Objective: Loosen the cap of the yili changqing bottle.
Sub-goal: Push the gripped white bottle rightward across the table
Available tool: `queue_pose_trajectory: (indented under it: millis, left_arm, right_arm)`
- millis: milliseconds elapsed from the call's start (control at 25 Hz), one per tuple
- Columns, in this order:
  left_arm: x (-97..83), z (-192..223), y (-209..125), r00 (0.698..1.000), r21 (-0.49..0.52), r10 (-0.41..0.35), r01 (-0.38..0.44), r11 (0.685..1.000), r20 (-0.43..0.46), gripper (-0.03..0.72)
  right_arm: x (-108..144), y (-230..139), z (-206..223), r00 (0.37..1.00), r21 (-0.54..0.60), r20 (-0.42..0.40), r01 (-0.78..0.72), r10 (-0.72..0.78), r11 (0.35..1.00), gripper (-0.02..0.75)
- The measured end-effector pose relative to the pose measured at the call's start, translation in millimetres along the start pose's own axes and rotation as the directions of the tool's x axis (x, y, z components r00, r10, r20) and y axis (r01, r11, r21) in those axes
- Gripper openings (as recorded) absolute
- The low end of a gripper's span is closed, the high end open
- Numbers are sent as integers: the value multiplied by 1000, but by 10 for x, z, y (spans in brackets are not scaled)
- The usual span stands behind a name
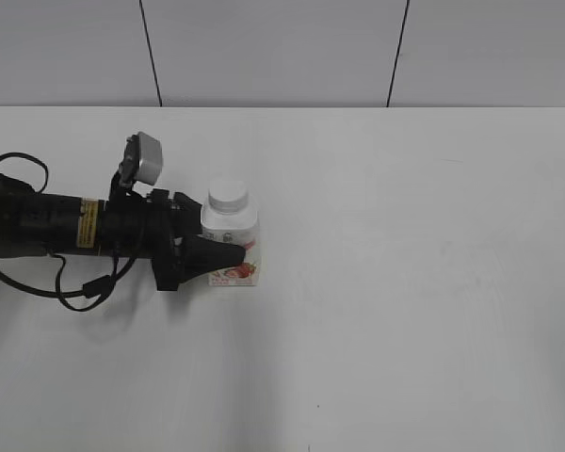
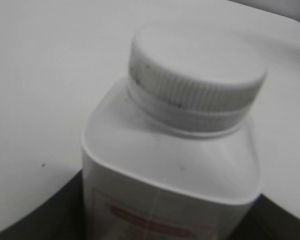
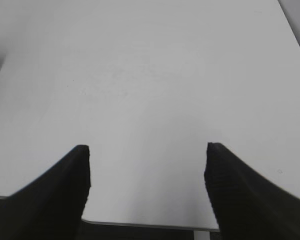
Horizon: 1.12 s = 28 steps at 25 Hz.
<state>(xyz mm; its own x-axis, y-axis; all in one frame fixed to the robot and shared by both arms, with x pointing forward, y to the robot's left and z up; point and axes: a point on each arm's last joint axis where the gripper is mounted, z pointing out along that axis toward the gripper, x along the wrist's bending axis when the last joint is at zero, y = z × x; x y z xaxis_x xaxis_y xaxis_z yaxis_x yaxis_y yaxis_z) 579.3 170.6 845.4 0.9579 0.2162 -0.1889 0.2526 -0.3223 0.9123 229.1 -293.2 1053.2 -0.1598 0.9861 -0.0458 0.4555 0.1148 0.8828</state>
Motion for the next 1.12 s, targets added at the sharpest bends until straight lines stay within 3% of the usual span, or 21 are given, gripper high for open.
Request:
queue_pose_trajectory:
  millis: [400, 720, 1120]
  left_arm:
    - [-195, 441, 159, 994, 1, 61, -61, 998, 87, 439]
    - [-86, 544, 240, 999, 12, 40, -39, 999, -38, 436]
    - [-65, 581, 218, 999, -14, 7, -8, 1000, -51, 430]
  right_arm:
    - [0, 0, 0, 1000, 0, 0, 0, 0, 1000, 565]
    - [0, 0, 0, 1000, 0, 0, 0, 0, 1000, 565]
    - [0, 0, 0, 1000, 0, 0, 0, 0, 1000, 565]
